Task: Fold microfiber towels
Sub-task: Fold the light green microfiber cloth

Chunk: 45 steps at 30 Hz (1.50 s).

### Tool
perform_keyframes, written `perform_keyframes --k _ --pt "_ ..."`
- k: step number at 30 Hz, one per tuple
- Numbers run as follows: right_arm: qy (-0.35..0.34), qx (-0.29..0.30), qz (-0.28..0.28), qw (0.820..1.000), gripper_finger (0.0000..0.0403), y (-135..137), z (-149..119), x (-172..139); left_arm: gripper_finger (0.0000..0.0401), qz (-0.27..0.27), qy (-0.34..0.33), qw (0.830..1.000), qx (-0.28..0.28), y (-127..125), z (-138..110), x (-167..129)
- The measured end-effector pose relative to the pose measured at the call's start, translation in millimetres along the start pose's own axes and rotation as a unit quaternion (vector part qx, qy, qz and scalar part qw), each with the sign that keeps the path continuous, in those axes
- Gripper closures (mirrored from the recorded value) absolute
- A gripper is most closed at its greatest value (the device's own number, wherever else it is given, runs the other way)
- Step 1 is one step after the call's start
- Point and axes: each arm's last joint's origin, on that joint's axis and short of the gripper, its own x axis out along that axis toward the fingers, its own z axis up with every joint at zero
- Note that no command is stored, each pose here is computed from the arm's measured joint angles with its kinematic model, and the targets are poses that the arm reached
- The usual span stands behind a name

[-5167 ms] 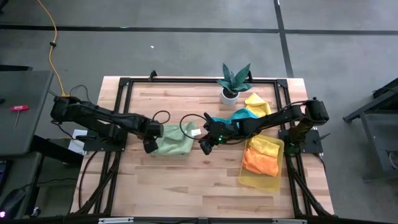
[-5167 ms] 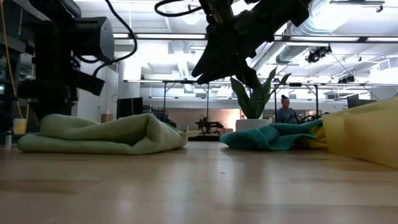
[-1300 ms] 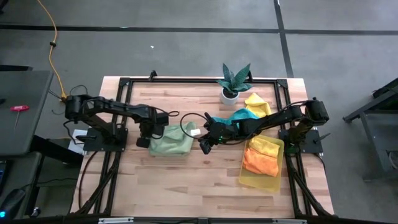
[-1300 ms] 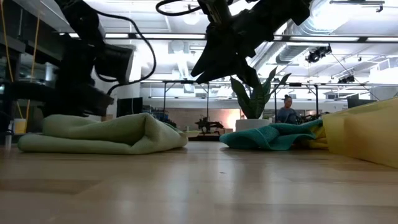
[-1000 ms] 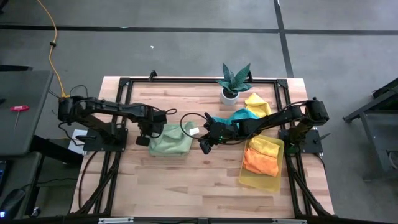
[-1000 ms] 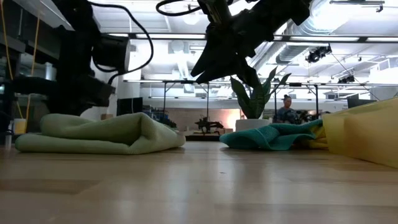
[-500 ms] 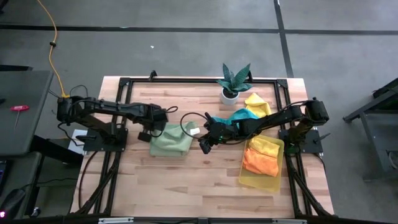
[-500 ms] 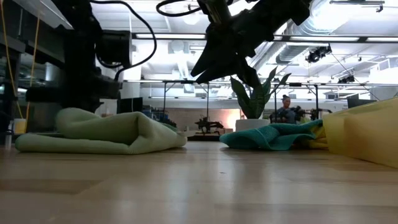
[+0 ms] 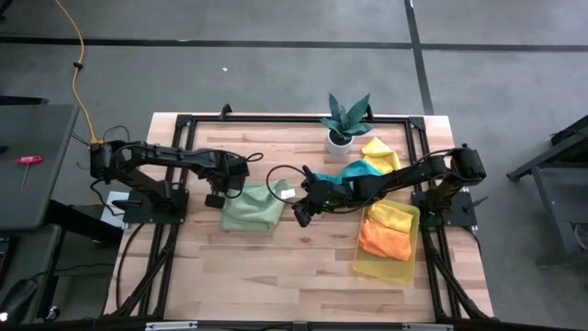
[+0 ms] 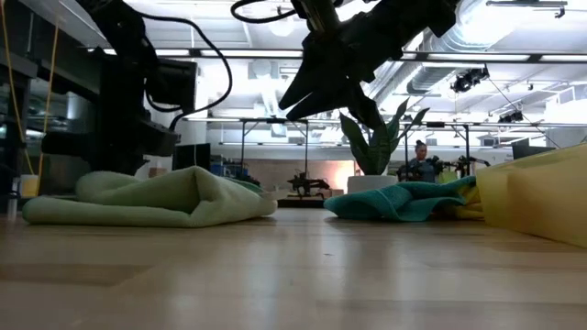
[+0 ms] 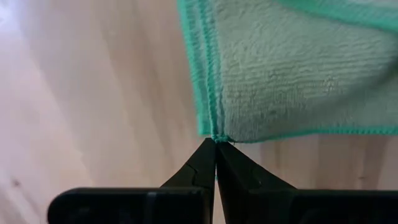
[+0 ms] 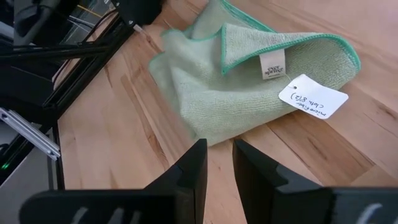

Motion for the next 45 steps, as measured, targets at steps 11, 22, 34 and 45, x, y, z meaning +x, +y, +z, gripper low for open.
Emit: perform_keyframes --k 11,22,34,45 --pt "-0.007 0.0 -0.005 1.0 0.0334 0 1 0 0.0367 0.02 0.0 1.0 -0.023 0 2 0" --pt "-0.007 0.0 -0.006 1.0 0.0334 0 1 0 0.0257 0.021 0.005 0.999 -0.039 1 0 -8" --pt "-0.009 -0.003 -0.006 1.0 0.0334 -1 1 0 0.0204 0.041 -0.043 0.996 -0.069 15 8 -52" --pt "-0.046 -0.039 0.008 0.998 0.0334 8 16 -30 0.0204 -0.069 -0.306 0.934 -0.17 0 12 -96"
